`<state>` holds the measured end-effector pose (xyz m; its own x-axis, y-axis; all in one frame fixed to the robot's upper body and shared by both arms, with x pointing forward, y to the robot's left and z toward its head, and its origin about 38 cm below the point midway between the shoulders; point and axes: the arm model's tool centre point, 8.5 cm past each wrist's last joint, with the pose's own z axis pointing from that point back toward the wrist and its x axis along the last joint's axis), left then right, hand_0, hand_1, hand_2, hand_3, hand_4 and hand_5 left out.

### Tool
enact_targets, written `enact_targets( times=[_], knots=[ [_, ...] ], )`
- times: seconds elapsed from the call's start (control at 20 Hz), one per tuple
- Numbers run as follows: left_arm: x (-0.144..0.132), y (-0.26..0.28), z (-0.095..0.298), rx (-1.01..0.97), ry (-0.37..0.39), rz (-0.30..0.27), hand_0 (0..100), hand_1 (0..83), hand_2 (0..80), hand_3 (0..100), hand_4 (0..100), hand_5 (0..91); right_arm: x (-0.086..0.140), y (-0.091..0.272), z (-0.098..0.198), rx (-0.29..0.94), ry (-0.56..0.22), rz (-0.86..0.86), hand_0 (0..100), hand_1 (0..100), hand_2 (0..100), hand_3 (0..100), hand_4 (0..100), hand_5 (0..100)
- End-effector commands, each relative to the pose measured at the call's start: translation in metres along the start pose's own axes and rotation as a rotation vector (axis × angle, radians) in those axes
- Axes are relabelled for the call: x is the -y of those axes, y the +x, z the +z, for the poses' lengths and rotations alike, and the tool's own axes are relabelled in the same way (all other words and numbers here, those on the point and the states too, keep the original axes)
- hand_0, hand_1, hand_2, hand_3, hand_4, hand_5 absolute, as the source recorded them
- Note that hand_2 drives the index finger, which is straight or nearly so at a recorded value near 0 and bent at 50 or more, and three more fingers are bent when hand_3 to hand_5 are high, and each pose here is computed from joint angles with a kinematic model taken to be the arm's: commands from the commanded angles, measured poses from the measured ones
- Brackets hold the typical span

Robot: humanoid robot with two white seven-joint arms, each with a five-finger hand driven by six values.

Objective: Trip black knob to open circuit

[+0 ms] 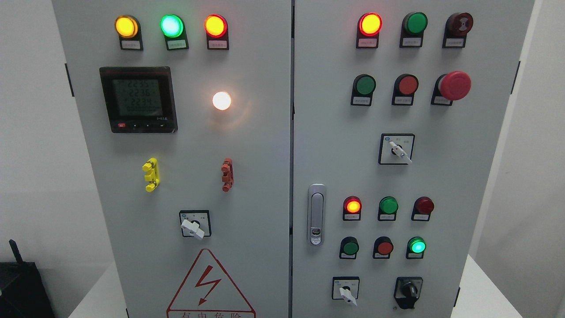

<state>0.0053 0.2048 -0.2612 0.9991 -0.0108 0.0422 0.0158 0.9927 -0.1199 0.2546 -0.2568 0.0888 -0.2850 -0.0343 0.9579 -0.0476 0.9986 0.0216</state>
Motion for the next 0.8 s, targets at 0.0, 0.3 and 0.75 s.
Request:
enact_targets(
  times=[0.0, 0.3, 0.75],
  knots=[
    [-0.0005, 0.0067, -0.0007, 0.019, 0.001, -0.001, 12, 38.9, 0.0, 0, 0, 0.0, -0.0021, 0.003, 0.002, 0.006, 0.01, 0.002, 0, 9, 0, 0, 0, 0],
    [-0.0005, 0.0067, -0.0007, 0.019, 0.001, -0.001, 12, 38.9, 0.0, 0, 0, 0.0, -0.0018, 0.0033, 0.0006, 0.008, 0.015, 0.007, 0, 8, 0, 0, 0, 0],
    [-0.0005, 0.0067, -0.0007, 0.019, 0.001, -0.001, 12, 38.9, 0.0, 0, 0, 0.0, -0.0049, 0.003, 0.0002, 0.008, 0.022, 0.001, 0, 8, 0, 0, 0, 0]
  ],
)
